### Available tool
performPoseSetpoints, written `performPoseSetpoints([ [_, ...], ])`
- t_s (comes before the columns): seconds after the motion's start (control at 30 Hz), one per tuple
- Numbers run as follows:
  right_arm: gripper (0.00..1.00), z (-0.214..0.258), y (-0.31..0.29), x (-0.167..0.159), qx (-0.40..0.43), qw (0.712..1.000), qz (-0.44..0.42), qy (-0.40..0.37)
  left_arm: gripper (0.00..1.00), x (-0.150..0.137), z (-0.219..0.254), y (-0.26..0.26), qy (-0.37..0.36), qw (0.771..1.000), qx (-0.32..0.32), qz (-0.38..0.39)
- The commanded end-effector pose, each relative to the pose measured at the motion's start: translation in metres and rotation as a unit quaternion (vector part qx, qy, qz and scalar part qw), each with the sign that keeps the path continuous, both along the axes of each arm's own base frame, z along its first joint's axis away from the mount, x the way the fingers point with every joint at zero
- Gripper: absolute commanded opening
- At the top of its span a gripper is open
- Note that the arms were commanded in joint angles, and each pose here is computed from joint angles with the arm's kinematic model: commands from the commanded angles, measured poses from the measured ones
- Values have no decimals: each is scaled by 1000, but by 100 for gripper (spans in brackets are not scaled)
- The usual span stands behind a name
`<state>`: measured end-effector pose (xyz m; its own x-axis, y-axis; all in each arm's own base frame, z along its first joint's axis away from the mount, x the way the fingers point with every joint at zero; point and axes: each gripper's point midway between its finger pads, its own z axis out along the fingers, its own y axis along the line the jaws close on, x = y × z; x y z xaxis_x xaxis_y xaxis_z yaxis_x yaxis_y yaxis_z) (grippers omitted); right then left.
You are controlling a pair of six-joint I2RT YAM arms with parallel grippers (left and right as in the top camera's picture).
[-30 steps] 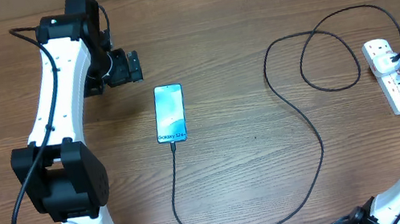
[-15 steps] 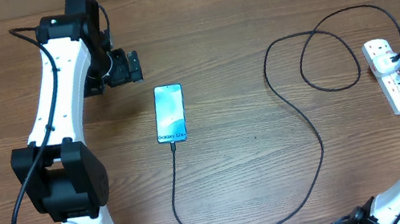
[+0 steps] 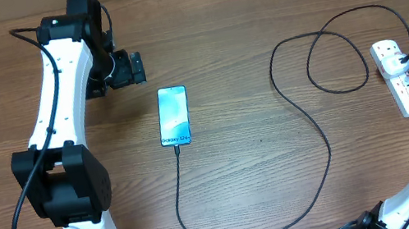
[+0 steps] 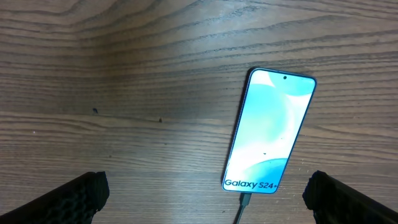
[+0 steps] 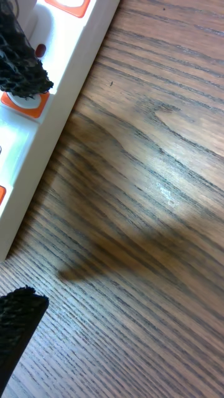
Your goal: Plug charger to phone and switch on socket
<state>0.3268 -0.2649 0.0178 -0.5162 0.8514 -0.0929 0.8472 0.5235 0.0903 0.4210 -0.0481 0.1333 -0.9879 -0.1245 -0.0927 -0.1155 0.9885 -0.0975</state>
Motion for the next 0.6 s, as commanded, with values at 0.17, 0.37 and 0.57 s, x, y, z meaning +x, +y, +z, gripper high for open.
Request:
performPoseSetpoints([
  [0.17,100,-23,35,-12,41,998,35,43,100,1,7,3,-10,1000,2,7],
  [0.37,100,-22,39,-14,50,997,34,47,100,1,7,3,-10,1000,2,7],
  [0.57,100,-22,41,-17,55,996,34,52,100,1,7,3,-10,1000,2,7],
])
